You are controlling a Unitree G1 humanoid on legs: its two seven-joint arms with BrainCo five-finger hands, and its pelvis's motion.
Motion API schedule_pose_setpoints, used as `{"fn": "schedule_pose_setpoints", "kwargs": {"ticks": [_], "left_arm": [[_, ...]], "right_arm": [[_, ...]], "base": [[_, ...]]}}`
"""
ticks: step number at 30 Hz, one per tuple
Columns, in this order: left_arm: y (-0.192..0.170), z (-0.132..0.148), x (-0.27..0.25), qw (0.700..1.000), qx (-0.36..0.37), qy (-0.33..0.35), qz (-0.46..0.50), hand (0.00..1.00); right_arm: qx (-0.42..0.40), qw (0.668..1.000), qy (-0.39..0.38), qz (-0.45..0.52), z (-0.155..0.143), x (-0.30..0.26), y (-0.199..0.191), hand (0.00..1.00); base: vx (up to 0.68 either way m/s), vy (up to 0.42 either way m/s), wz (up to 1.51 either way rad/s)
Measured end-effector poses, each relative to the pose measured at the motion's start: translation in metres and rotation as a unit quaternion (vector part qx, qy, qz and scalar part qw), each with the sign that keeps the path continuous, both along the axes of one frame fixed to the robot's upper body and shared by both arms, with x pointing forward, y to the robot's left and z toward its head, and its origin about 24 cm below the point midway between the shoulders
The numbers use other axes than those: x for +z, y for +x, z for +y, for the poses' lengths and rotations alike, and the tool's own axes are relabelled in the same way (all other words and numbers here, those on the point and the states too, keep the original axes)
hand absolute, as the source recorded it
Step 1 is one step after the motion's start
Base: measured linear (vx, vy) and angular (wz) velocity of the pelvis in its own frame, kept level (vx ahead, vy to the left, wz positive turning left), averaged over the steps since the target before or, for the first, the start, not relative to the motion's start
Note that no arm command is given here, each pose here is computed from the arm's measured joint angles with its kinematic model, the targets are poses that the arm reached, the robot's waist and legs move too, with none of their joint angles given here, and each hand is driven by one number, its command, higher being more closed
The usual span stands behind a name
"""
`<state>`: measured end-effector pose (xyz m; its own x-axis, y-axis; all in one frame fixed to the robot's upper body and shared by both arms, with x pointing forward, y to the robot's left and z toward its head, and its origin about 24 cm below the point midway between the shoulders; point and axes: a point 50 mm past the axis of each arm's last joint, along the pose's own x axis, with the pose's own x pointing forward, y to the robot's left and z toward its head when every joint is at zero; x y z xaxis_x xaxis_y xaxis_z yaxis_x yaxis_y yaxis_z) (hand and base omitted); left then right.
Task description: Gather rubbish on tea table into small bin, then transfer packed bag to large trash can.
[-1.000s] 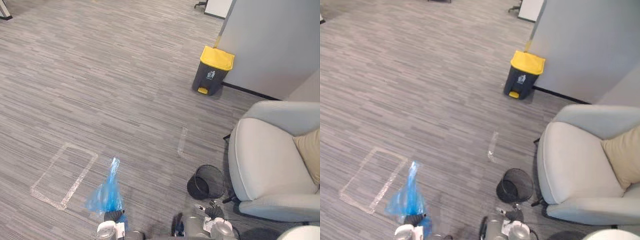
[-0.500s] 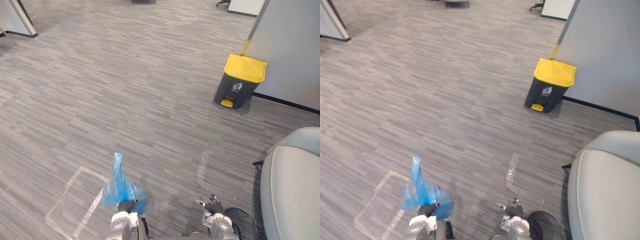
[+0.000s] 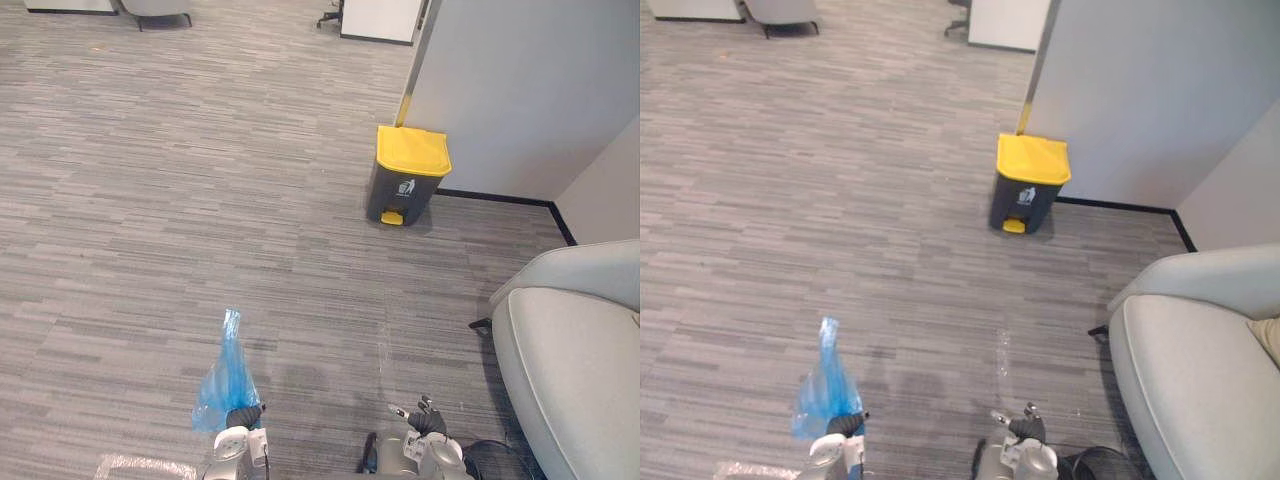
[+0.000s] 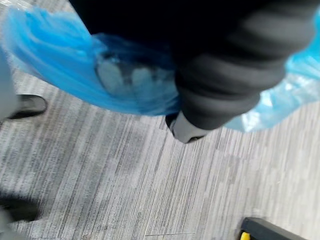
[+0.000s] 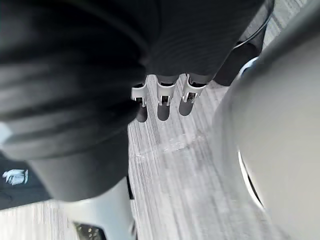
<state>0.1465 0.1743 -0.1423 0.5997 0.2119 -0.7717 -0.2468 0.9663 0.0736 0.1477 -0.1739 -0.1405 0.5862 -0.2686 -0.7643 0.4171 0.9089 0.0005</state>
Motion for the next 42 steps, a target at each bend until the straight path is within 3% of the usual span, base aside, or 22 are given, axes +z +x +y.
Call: {"fn": "schedule_pose_setpoints", "kwargs": {"ticks": [5, 11, 27, 33, 37, 42], "left_arm": [[0.001, -0.011, -0.002, 1.000, -0.001, -0.018, 0.005, 1.00], [0.003, -0.015, 0.002, 0.999, 0.010, -0.036, -0.017, 1.00], [-0.005, -0.009, -0.001, 1.000, 0.020, -0.017, 0.002, 1.00], [-0.009, -0.004, -0.006, 1.000, -0.001, -0.006, 0.021, 1.00], [-0.015, -0.018, -0.009, 0.999, 0.007, -0.027, 0.031, 1.00], [-0.005, -0.013, -0.003, 0.999, 0.024, -0.028, 0.003, 1.00]], "right_arm": [[-0.015, 1.000, -0.012, 0.010, -0.012, -0.001, -0.002, 0.00], [0.010, 1.000, 0.000, 0.011, 0.004, -0.002, -0.001, 0.00], [0.016, 0.999, -0.007, 0.036, 0.002, -0.007, -0.014, 0.00], [0.032, 0.999, -0.020, 0.022, 0.001, -0.003, -0.003, 0.00], [0.014, 0.999, -0.036, 0.024, -0.017, -0.002, -0.002, 0.00], [0.037, 0.998, -0.029, 0.032, -0.005, -0.004, -0.003, 0.00]], "base": [[0.48, -0.174, -0.11], [0.37, -0.025, -0.53], [0.37, 0.242, -0.55], [0.45, -0.106, 0.22], [0.45, -0.190, 0.05], [0.40, -0.112, -0.15]]}}
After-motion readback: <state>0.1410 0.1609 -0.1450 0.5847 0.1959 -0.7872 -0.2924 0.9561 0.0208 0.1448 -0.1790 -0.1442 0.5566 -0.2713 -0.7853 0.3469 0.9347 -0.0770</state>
